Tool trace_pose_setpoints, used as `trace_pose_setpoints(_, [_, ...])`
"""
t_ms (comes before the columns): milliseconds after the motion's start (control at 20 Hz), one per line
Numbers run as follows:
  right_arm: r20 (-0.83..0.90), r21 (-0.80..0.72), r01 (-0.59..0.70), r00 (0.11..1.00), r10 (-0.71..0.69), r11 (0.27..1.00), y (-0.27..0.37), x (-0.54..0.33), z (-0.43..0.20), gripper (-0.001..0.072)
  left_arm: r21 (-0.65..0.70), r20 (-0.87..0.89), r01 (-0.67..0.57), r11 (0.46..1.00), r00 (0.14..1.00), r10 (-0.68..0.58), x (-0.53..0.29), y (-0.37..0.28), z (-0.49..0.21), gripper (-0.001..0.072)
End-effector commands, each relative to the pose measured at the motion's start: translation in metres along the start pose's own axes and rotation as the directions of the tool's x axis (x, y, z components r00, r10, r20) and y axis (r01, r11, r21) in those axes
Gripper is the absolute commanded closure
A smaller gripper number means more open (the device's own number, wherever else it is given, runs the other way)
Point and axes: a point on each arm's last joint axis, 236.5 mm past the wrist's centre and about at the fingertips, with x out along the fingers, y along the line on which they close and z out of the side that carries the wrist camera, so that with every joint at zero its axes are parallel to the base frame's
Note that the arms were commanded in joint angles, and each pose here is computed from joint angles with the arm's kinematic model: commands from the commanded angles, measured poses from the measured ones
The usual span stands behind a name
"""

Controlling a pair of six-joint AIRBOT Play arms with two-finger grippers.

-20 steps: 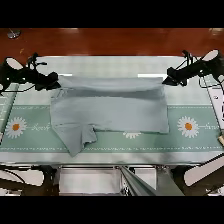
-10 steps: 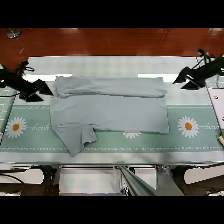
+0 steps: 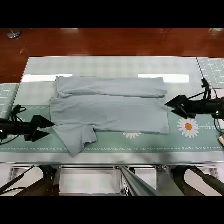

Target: Fold the shirts.

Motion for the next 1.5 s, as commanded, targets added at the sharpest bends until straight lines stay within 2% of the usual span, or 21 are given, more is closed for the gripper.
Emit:
trace_pose_setpoints(0, [-0.008,-0.015,-0.044,0.999,0.044,0.999,0.01,0.017,-0.03,0.009,-0.021,0.083,0.171,0.985,0.982,-0.168,0.025,-0.018,-0.009,0.0007])
trace_pose_setpoints(100, [0.007,-0.01,-0.045,0.999,0.045,0.999,0.013,0.018,-0.027,0.009,0.009,0.09,0.211,0.977,0.973,-0.211,0.038,-0.03,-0.014,0.0007])
trace_pose_setpoints(300, [0.107,0.119,0.005,0.994,-0.017,0.993,-0.031,-0.012,0.002,0.009,0.112,0.002,0.16,0.981,0.987,-0.161,0.063,-0.037,-0.04,0.0019])
trace_pose_setpoints(400, [0.064,0.195,0.088,0.993,-0.102,0.977,-0.071,-0.03,-0.01,0.009,0.134,-0.027,0.172,0.976,0.985,-0.17,0.062,-0.044,-0.045,0.0678])
trace_pose_setpoints(500, [-0.08,0.222,0.222,0.975,-0.209,0.949,-0.102,-0.033,-0.048,0.009,0.152,-0.021,0.178,0.972,0.984,-0.177,0.058,-0.05,-0.039,0.0687])
trace_pose_setpoints(550, [-0.138,0.225,0.246,0.966,-0.219,0.943,-0.106,-0.028,-0.065,0.009,0.162,-0.018,0.18,0.97,0.984,-0.18,0.055,-0.053,-0.036,0.0687])
trace_pose_setpoints(800, [-0.276,0.17,0.225,0.945,-0.173,0.959,-0.089,0.016,-0.108,0.0089,0.176,-0.006,0.181,0.968,0.983,-0.183,0.052,-0.057,-0.03,0.0687])
trace_pose_setpoints(1050, [-0.189,0.159,0.126,0.977,-0.095,0.979,-0.052,0.049,-0.057,0.0091,0.176,-0.006,0.181,0.968,0.983,-0.183,0.052,-0.057,-0.03,0.0687])
trace_pose_setpoints(1100, [-0.192,0.145,0.111,0.978,-0.082,0.983,-0.044,0.053,-0.051,0.0134,0.176,-0.006,0.181,0.968,0.983,-0.183,0.052,-0.057,-0.03,0.0687])
trace_pose_setpoints(1150, [-0.211,0.11,0.106,0.974,-0.081,0.988,-0.037,0.057,-0.051,0.0389,0.177,-0.005,0.181,0.967,0.983,-0.183,0.052,-0.057,-0.03,0.0687])
trace_pose_setpoints(1200, [-0.23,0.059,0.093,0.97,-0.077,0.994,-0.03,0.06,-0.052,0.0686,0.18,-0.002,0.181,0.967,0.983,-0.184,0.051,-0.058,-0.029,0.0686])
trace_pose_setpoints(1350, [-0.212,-0.023,0.067,0.975,-0.071,0.997,-0.01,0.051,-0.031,0.0688,0.228,0.026,0.195,0.954,0.978,-0.206,0.034,-0.074,-0.011,0.0686])
trace_pose_setpoints(1450, [-0.119,-0.044,0.068,0.99,-0.073,0.997,0.001,0.034,0.009,0.0688,0.289,0.077,0.199,0.936,0.97,-0.23,0.01,-0.094,0.014,0.0687])
